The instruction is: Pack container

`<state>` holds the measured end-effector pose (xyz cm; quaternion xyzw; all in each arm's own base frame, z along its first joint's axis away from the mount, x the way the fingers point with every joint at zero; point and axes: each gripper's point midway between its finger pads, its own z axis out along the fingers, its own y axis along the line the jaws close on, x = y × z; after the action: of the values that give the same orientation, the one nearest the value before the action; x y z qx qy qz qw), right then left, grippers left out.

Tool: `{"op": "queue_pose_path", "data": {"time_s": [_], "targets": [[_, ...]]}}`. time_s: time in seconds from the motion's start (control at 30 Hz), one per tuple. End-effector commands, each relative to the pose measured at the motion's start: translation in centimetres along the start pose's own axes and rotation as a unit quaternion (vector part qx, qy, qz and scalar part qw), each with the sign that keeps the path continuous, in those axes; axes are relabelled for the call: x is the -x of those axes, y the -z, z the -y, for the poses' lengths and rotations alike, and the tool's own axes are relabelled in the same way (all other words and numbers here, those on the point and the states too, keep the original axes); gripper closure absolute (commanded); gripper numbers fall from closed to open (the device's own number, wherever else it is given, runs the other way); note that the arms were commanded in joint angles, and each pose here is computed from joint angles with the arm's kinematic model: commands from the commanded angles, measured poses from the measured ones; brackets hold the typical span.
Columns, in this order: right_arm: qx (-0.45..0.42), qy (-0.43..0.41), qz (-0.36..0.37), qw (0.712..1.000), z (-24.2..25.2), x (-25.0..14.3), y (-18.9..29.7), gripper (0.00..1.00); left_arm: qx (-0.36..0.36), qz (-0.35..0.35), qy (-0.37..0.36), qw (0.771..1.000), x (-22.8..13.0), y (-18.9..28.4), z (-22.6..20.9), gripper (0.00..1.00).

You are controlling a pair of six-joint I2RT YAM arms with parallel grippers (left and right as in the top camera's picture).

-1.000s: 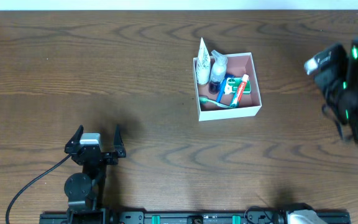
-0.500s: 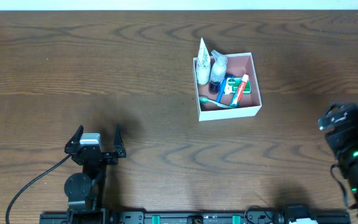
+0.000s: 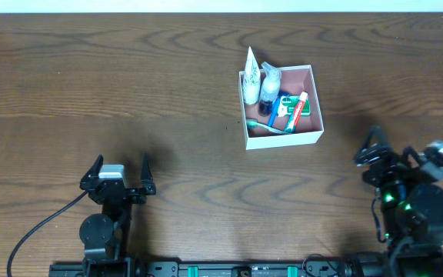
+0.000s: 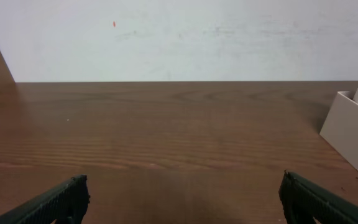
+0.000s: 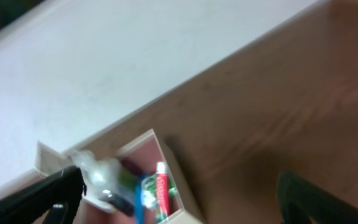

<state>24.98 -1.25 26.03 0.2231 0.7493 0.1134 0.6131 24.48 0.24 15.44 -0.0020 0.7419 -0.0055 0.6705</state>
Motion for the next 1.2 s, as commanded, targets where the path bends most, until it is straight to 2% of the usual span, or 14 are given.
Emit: {"op": "queue_pose_path", "data": {"time_s": [0.0,0.07,0.43,0.6,0.87,1.17], "targets": [[0.063,0.155,0.001,0.986,-0.9,-2.5,-0.3,0.01,-0.006,-0.021,-0.007,1.0,-1.5,-0.1,0.2,0.02],[0.074,0.176,0.016,0.981,-0.7,-3.4,-0.6,0.01,-0.006,-0.021,-0.007,1.0,-1.5,-0.1,0.2,0.02],[0.07,0.171,0.036,0.982,1.7,-7.1,-1.1,0.01,-0.006,-0.021,-0.007,1.0,-1.5,-0.1,0.2,0.02],[0.076,0.17,0.057,0.981,1.9,-7.5,-1.3,0.01,-0.006,-0.021,-0.007,1.0,-1.5,-0.1,0.2,0.02],[0.069,0.214,0.045,0.973,3.0,-9.6,-1.9,0.01,-0.006,-0.021,-0.007,1.0,-1.5,-0.1,0.2,0.02],[0.076,0.234,0.065,0.967,2.9,-9.6,-1.7,0.01,-0.006,-0.021,-0.007,1.0,-1.5,-0.1,0.2,0.02]]}}
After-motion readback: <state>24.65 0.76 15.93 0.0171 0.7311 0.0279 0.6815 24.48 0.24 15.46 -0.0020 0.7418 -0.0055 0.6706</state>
